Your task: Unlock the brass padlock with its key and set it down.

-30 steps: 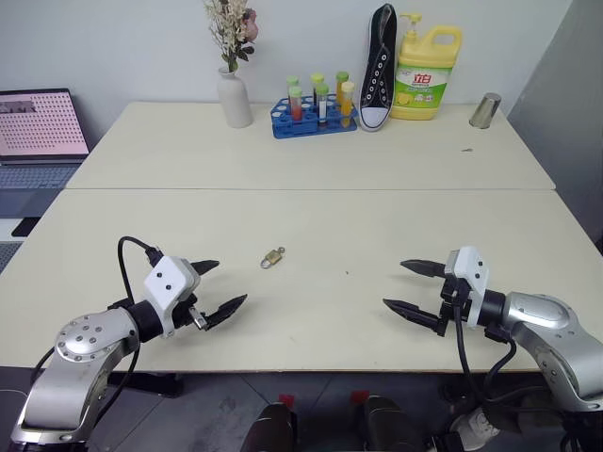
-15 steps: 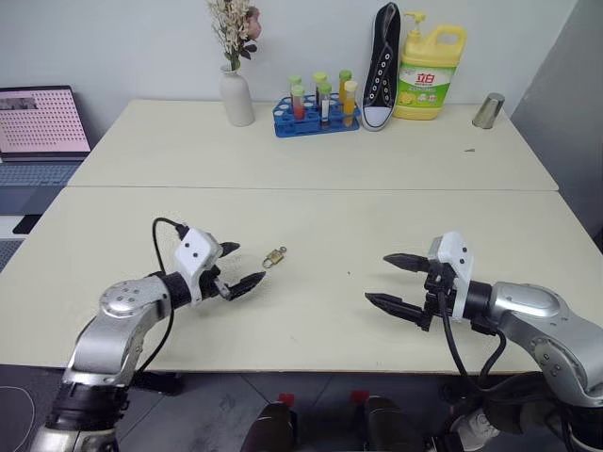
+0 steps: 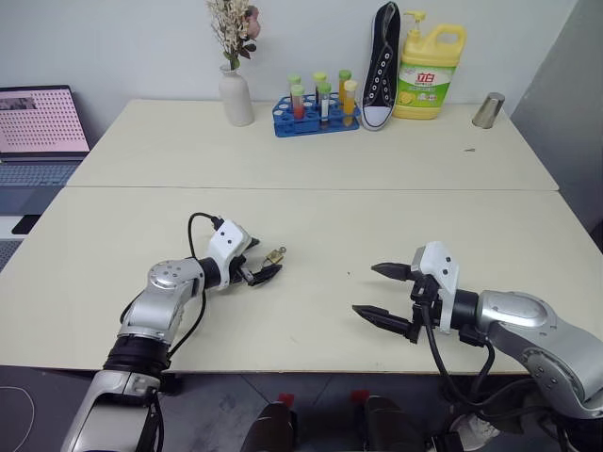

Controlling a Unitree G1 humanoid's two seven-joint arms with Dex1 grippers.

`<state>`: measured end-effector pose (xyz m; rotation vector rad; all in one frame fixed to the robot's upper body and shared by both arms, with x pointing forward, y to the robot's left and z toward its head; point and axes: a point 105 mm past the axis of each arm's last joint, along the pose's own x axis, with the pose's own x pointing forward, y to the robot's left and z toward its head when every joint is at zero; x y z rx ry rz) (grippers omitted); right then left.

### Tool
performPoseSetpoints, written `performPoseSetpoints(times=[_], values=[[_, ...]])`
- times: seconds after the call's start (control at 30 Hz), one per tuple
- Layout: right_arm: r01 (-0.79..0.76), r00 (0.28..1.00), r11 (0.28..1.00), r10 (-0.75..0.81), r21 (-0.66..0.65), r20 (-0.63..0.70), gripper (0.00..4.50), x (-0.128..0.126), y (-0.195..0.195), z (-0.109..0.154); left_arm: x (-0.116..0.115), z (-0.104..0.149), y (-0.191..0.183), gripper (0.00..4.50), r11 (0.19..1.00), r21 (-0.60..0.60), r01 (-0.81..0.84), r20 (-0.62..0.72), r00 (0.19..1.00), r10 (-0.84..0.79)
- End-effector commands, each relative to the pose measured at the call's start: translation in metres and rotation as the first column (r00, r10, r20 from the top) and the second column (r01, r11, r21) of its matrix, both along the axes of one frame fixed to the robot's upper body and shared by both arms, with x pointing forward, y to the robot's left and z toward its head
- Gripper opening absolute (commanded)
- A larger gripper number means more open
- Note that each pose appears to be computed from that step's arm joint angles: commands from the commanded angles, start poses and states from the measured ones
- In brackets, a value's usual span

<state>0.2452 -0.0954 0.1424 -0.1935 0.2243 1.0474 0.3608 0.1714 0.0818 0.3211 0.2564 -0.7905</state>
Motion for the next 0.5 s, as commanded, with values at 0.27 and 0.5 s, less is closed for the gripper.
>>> performPoseSetpoints(times=[0.27, 0.5], values=[[-0.015, 0.999, 1.000, 0.015, 0.010, 0.052, 4.50, -0.002, 0.006, 0.015, 0.002, -0.016, -0.007, 3.31, 0.996, 0.083, 0.036, -0.072, 0.997, -0.030], [-0.013, 0.998, 1.000, 0.012, 0.020, 0.060, 4.50, -0.001, 0.007, 0.018, -0.005, -0.024, -0.003, 1.23, 0.992, 0.118, 0.037, -0.129, 0.991, -0.022]])
